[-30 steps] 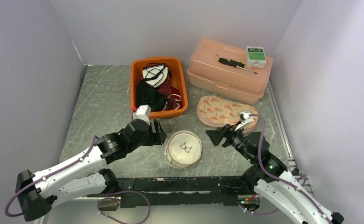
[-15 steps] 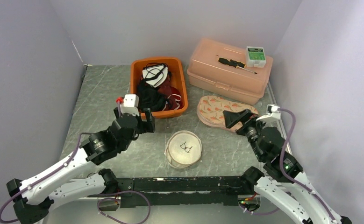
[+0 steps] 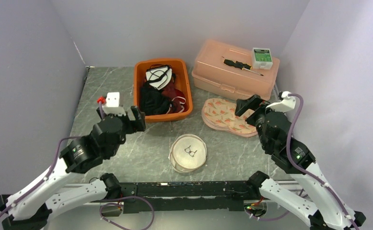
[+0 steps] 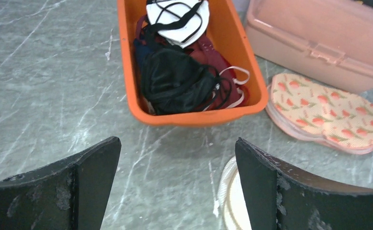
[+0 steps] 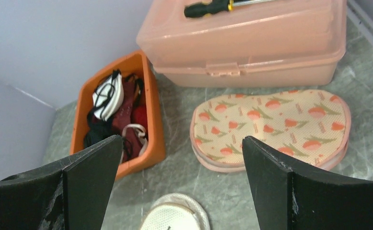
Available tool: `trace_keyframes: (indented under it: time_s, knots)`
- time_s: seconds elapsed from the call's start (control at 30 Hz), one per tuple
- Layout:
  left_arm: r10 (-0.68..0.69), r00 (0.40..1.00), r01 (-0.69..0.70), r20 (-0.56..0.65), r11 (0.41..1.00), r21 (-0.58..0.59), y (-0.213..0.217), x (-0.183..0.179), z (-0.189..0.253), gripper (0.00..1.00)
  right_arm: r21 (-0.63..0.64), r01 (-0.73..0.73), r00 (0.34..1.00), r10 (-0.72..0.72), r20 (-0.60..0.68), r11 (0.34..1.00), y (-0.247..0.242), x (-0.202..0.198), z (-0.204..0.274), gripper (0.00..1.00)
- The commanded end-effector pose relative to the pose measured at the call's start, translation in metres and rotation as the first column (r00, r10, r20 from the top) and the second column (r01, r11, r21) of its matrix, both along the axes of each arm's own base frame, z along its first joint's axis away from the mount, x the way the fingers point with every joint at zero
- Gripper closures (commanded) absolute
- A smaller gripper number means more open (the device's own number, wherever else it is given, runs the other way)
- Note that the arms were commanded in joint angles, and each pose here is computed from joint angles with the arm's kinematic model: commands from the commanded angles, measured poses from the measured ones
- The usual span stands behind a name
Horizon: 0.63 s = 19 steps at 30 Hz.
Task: Unzip the laundry bag and remove the bra
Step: Reset both arms
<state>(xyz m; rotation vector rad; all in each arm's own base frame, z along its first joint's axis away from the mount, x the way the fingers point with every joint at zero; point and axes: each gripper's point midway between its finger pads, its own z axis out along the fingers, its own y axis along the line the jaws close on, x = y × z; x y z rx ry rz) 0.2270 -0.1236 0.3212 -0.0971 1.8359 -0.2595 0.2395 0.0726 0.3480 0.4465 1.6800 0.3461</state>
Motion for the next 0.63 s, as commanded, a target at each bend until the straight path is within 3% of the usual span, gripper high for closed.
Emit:
trace_keyframes:
  time_s: [0.0, 0.1, 0.17, 0.27, 0.33, 0.4, 0.5, 0.6]
  knots:
    - [-0.011, 0.998, 0.011, 0.066, 1.000, 0.013, 0.012, -0.005, -0.006, 0.06, 0.030, -0.085, 0.995, 0.083, 0.051, 0.996, 0.016, 0.001, -0.008, 0.00]
    - [0.087, 0.996, -0.088, 0.024, 0.995, 0.039, 0.033, -0.009, -0.025, 0.06, 0.069, -0.079, 0.997, 0.078, 0.018, 0.994, 0.022, 0.005, -0.030, 0.00]
    - [0.146, 0.989, -0.146, 0.001, 0.989, 0.019, 0.043, -0.012, -0.032, 0.06, 0.123, 0.001, 1.000, 0.002, -0.025, 0.992, 0.015, 0.007, -0.045, 0.00]
    - [0.105, 0.994, -0.105, 0.008, 0.994, 0.022, 0.035, -0.012, -0.035, 0.06, 0.192, 0.177, 0.983, -0.165, -0.076, 0.965, -0.009, 0.006, -0.057, 0.00]
    - [0.068, 0.998, -0.068, 0.008, 0.997, 0.041, 0.028, -0.012, -0.036, 0.06, 0.211, 0.209, 0.978, -0.197, -0.076, 0.955, -0.016, 0.002, -0.057, 0.00]
    - [0.055, 0.998, -0.055, 0.002, 0.996, 0.065, 0.025, -0.013, -0.036, 0.06, 0.208, 0.135, 0.991, -0.135, -0.015, 0.969, -0.010, 0.001, -0.045, 0.00]
    - [0.080, 0.997, -0.079, -0.004, 0.992, 0.095, 0.027, -0.012, -0.037, 0.06, 0.091, -0.130, 0.986, 0.119, 0.113, 0.987, 0.023, -0.002, -0.025, 0.00]
    - [0.082, 0.997, -0.082, 0.007, 0.989, 0.120, 0.026, -0.009, -0.032, 0.06, -0.013, -0.261, 0.963, 0.261, 0.063, 0.965, 0.046, -0.003, -0.026, 0.00]
